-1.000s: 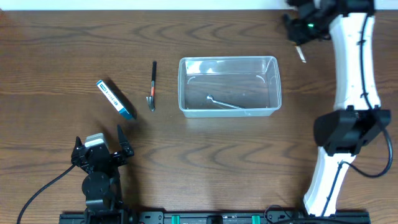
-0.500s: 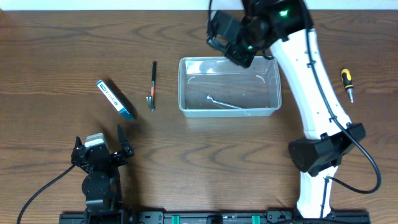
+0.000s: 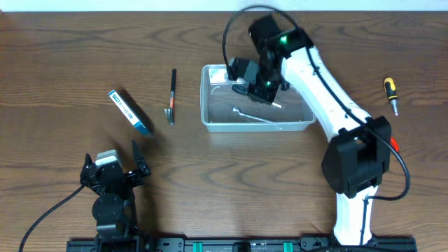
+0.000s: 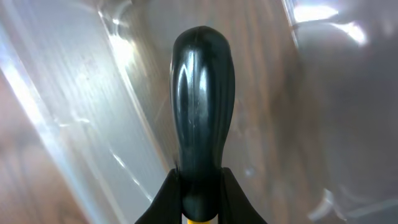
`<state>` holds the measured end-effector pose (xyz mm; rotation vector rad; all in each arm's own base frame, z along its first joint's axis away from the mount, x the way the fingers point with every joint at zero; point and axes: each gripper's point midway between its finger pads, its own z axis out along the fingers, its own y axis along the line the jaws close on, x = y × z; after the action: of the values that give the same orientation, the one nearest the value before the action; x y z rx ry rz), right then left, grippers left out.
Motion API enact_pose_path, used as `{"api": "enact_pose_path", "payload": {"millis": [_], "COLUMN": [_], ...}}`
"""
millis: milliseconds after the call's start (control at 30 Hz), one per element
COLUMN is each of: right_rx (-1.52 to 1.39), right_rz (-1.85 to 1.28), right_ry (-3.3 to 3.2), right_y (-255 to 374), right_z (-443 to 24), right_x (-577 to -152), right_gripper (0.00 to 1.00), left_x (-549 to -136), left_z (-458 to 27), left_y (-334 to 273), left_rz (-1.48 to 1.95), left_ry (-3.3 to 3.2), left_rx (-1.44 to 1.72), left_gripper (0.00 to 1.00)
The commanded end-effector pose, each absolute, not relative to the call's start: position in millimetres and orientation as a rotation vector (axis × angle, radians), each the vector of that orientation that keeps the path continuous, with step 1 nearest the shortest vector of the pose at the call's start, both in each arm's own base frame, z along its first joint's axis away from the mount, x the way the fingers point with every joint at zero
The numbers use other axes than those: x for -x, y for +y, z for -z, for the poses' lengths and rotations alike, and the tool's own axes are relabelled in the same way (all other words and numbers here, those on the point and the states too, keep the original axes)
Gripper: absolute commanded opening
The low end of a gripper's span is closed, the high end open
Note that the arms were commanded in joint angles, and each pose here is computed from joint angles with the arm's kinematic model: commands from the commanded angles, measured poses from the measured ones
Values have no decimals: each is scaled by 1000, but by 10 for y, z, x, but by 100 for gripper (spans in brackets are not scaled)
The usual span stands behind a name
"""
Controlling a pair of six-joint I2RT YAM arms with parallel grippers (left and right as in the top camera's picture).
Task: Pack container
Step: 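Lift the screwdriver and carry it into the container, then release the screwdriver in the container and raise the right gripper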
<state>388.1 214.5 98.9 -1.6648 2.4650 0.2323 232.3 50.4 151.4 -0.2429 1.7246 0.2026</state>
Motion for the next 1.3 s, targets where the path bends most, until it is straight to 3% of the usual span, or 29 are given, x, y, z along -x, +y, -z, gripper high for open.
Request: {"api": "enact_pose_path", "payload": {"millis": [0, 233, 500, 600, 667, 800, 967, 1100, 1267], "right_rx": [1704, 1710, 1693, 1691, 1689, 1674, 1543, 1341, 866], "right_rz": [-252, -258, -236, -236, -235, -232, -216, -152, 119], "right_ry": [2506, 2547, 2562, 2564, 2565, 2562, 2555, 2572, 2648], "right_y": [2094, 2009, 1976, 1976, 1975, 1988, 2091, 2120, 1652], "right_z": [-706, -339, -312, -312, -312, -338, -683, -1218, -1945], "right_x": [-3747, -3618, -3632, -3632, -3632, -3662, -3887, -4146, -4488], "right_gripper": [7, 12, 21, 30, 49, 53, 52, 52, 52], "left_x": [-2325, -2325, -2325, -2325, -2325, -2325, -2325, -2325, -2325], "left_z": [-1370, -1370, -1370, -1370, -1370, -1370, -1370, -1370, -1370], "left_y": [499, 499, 499, 499, 499, 499, 499, 499, 499], "left_rz": [-214, -214, -214, -214, -214, -214, -214, -214, -214], "left_ry": [1758, 1758, 1758, 1758, 1758, 1758, 1758, 1758, 1758], "left_rx": [229, 229, 229, 229, 229, 229, 229, 229, 229], "left_gripper": [98, 98, 98, 98, 98, 98, 98, 98, 98]}}
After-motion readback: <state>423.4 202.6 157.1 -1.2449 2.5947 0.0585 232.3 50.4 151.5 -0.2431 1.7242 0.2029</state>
